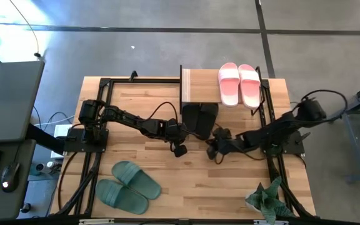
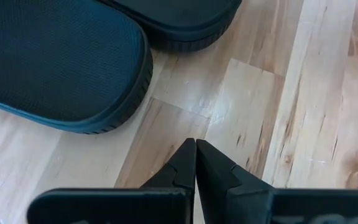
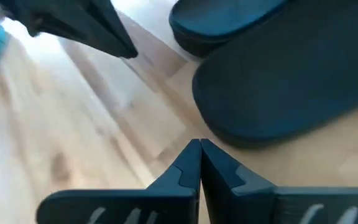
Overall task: Pick and place slides into the shelf
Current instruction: Adjust the right black slide
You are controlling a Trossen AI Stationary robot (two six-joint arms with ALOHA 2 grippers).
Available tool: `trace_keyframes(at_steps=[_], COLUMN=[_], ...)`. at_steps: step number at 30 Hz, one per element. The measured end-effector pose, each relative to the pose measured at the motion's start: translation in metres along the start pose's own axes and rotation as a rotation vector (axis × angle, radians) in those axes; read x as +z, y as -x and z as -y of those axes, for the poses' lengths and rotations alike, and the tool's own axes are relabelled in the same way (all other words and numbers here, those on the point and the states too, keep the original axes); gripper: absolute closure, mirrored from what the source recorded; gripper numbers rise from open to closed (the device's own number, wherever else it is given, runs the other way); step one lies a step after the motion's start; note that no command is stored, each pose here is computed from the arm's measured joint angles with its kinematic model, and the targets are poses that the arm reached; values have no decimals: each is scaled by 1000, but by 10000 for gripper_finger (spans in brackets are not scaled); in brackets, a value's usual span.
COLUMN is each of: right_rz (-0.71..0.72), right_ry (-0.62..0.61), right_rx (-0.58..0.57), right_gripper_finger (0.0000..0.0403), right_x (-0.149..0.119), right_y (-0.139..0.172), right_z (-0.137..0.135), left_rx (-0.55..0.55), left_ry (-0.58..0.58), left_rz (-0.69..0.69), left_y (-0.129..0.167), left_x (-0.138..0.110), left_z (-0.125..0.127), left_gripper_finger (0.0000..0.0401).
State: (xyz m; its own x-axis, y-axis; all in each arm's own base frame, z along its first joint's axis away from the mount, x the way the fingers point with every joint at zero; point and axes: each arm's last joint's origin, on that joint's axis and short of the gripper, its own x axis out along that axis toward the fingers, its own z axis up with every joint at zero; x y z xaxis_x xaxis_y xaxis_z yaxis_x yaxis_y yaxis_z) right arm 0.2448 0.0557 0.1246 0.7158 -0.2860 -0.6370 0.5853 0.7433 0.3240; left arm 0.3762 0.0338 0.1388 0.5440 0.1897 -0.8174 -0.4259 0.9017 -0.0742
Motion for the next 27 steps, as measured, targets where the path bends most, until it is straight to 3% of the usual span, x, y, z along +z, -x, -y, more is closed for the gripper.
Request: trace_keyframes(at_steps=[4,11,27], right_rz=[-15,-44,28], right_ry=[36,33,-86], right_rx=[-99,-85,-234], right_gripper_finger=[403,403,403], right_x=[-4,-12,11], right_y=[-13,-21,-35], right_z=[-4,-6,21], left_rx=[1,-4,-2], left_ry=[0,-1,-20], left_rz=[-6,-10,-7], left_y=[0,0,0], left_x=[-1,-1,-1], left_z=[0,0,0], left_gripper_finger=[400,400,400])
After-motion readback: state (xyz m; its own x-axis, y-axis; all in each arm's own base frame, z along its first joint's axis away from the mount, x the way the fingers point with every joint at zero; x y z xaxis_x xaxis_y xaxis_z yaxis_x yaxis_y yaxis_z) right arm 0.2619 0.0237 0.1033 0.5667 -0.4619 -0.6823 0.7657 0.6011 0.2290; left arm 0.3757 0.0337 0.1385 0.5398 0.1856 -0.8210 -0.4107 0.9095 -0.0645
